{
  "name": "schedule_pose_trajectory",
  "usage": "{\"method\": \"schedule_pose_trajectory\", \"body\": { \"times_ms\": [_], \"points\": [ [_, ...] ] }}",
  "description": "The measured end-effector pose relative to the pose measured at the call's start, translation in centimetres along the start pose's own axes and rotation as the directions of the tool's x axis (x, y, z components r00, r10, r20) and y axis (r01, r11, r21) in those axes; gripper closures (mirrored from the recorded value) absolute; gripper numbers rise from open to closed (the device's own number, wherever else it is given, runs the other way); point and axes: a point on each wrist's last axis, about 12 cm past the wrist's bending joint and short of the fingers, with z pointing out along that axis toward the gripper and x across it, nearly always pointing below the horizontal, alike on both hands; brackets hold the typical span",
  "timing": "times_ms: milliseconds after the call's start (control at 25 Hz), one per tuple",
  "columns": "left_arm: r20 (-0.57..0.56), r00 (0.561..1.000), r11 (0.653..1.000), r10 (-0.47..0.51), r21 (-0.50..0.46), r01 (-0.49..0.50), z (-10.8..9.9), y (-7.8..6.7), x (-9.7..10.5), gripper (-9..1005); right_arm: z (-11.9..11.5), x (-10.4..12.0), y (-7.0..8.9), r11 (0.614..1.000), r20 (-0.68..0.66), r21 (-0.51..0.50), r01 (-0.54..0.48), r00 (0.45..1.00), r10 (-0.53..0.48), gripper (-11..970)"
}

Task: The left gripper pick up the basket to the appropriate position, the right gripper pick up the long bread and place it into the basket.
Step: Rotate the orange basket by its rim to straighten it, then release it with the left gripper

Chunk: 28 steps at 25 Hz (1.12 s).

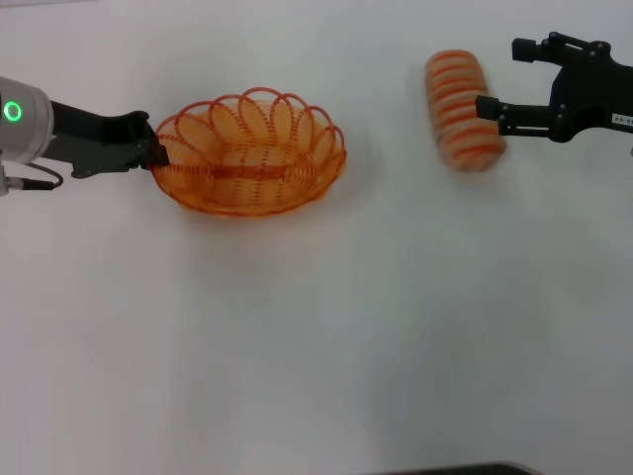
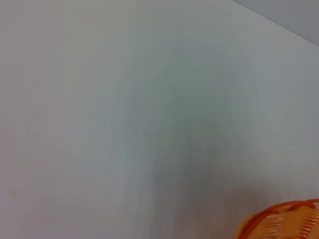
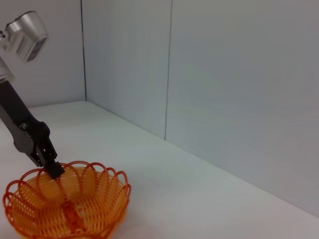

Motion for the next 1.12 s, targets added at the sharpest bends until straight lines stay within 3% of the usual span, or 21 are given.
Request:
{"method": "schedule_pose_trajectory", "body": {
  "times_ms": [720, 1120],
  "points": [
    [0.009, 1.000, 1.000, -0.020, 0.010, 0.020, 0.04, 0.41, 0.23, 910, 0.00, 0.06, -0.02, 1.000, -0.001, 0.004, -0.007, 1.000, 0.007, 43],
    [-0.004, 1.000, 1.000, -0.007, 0.011, 0.007, 0.22, -0.11, 0.20, 765, 0.00, 0.06, -0.03, 1.000, -0.001, 0.004, -0.008, 1.000, 0.008, 43]
  ]
}}
